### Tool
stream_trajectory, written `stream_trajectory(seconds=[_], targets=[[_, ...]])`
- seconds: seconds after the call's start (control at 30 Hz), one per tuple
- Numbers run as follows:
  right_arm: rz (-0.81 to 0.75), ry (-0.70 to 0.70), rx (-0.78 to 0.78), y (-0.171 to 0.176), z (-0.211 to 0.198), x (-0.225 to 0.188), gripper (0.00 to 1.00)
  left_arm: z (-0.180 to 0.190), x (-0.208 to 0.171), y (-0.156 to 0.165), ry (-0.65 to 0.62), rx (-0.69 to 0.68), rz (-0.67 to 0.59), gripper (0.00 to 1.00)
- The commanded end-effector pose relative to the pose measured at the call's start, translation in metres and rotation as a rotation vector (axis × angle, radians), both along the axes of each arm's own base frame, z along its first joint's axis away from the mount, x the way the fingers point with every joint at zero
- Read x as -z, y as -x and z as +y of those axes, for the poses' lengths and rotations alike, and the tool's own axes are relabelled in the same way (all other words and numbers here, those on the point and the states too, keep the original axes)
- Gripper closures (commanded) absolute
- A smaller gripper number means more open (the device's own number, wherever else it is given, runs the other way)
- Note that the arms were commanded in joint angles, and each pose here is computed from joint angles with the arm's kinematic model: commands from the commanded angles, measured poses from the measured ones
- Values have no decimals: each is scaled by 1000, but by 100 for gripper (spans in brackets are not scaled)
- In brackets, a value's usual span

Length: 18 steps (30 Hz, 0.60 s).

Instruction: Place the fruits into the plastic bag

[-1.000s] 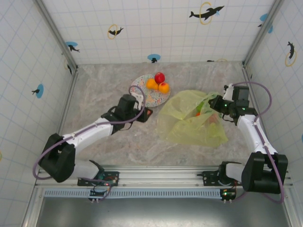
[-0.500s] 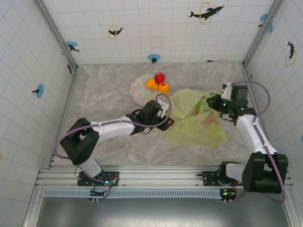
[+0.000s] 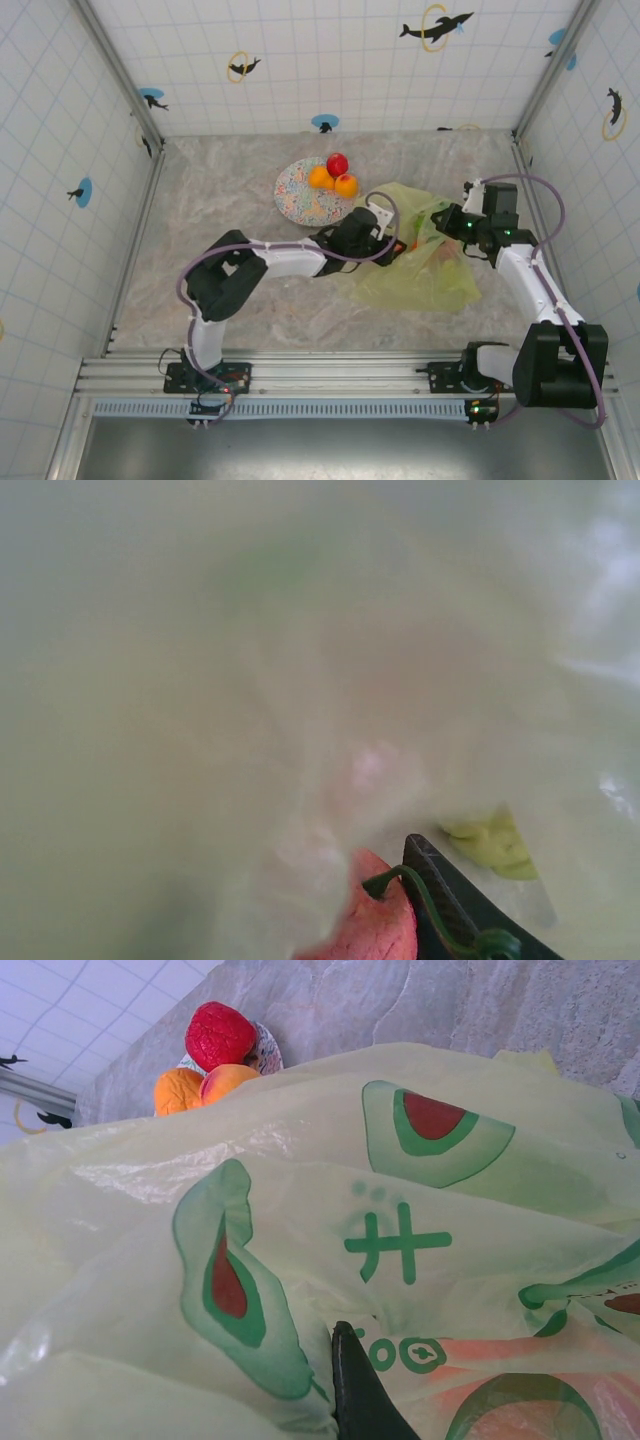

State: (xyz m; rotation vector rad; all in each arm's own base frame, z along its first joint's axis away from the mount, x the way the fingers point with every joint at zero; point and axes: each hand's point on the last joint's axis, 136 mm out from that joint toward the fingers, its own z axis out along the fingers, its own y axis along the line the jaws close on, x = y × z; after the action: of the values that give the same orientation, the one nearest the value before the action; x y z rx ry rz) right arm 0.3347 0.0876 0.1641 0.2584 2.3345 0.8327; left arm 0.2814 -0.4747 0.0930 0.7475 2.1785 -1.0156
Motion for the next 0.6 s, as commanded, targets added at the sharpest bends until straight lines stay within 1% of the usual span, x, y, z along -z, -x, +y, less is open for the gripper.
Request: stream_trajectory(seconds=[0.0, 0.1, 0.23, 0.33, 0.57], targets=[[-22, 3, -10, 4, 1, -3, 100, -16, -8, 4, 45, 24, 6, 53], [-17, 8, -8, 5, 0, -1, 100, -12, -8, 5, 34, 22, -3, 45], [-13, 10, -8, 4, 0, 2, 100, -8, -18, 6, 30, 34, -40, 38], [-14, 11, -9, 3, 0, 1, 100, -5, -26, 9, 30, 48, -58, 36], [-10, 25, -5, 3, -3, 3, 100, 12, -46, 22, 40, 78, -93, 36]])
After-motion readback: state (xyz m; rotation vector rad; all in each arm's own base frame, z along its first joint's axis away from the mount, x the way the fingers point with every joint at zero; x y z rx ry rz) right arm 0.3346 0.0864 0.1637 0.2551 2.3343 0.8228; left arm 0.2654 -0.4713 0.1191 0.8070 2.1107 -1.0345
